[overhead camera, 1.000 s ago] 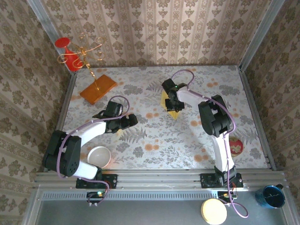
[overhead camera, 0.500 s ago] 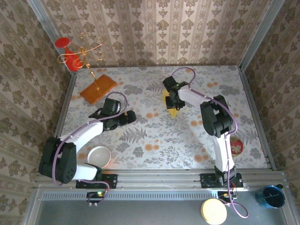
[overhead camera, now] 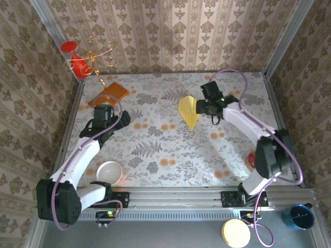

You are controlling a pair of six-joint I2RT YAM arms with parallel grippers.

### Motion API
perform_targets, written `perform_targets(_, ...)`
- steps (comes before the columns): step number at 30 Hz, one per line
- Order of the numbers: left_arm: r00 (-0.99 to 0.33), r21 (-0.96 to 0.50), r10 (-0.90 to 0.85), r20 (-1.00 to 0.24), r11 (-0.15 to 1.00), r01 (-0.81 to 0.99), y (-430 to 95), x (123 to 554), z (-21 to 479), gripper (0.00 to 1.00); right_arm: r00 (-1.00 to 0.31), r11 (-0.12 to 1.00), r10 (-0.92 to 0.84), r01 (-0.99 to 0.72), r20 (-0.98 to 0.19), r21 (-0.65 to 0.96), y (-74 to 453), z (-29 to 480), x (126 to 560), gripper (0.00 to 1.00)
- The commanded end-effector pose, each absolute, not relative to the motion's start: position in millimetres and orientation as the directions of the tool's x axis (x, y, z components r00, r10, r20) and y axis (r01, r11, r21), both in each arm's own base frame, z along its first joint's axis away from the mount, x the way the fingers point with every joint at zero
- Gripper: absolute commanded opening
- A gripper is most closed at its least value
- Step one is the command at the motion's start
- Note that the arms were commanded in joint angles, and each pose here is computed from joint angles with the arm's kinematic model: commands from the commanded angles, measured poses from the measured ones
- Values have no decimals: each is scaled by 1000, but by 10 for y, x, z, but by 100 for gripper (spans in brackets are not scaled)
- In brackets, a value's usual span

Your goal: Fold a paper plane with a square sheet of paper (pick it up from the middle)

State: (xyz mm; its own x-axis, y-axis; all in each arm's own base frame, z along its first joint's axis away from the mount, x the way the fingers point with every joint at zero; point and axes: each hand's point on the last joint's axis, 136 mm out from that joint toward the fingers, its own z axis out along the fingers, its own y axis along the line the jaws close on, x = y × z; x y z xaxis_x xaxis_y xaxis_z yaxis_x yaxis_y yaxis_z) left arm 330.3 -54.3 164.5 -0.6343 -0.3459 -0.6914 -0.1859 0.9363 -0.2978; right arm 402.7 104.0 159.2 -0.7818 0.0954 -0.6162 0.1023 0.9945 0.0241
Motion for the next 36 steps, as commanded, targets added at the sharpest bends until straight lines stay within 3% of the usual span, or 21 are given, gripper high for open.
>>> perform_targets(1, -544, -153, -296, -785, 944, -293, -74, 3233, 1769, 100, -642, 978, 117, 209, -758, -25, 599, 1865, 3992, 77)
perform_targets(3, -488, -117, -286, -825, 930, -348, 140, 3186, 1818, 100, -574, 962, 133, 272, -808, -35, 336, 1929, 3858, 84)
perform_targets(5, -455, -100, -289, -842, 914, -394, 315, 3142, 1810, 100, -513, 928, 149, 367, -845, -60, 50, 1946, 3713, 100)
perform_targets(12, -318, -76, -218, -923, 911, -405, 560, 3170, 1745, 100, -395, 847, 195, 529, -898, -49, -591, 1675, 3380, 100)
perform_targets(15, -323, -37, -165, -932, 929, -368, 544, 3234, 1679, 100, -334, 834, 176, 550, -926, -40, -685, 1586, 3336, 100)
perform_targets(29, -311, 37, 31, -950, 999, -12, 32, 3756, 1323, 100, -288, 949, 107, 314, -952, 12, -414, 1300, 3756, 100)
perform_targets(36, -317, 34, 39, -948, 999, 20, 58, 3917, 1201, 100, -317, 972, 85, 234, -945, 9, -317, 1112, 3914, 100)
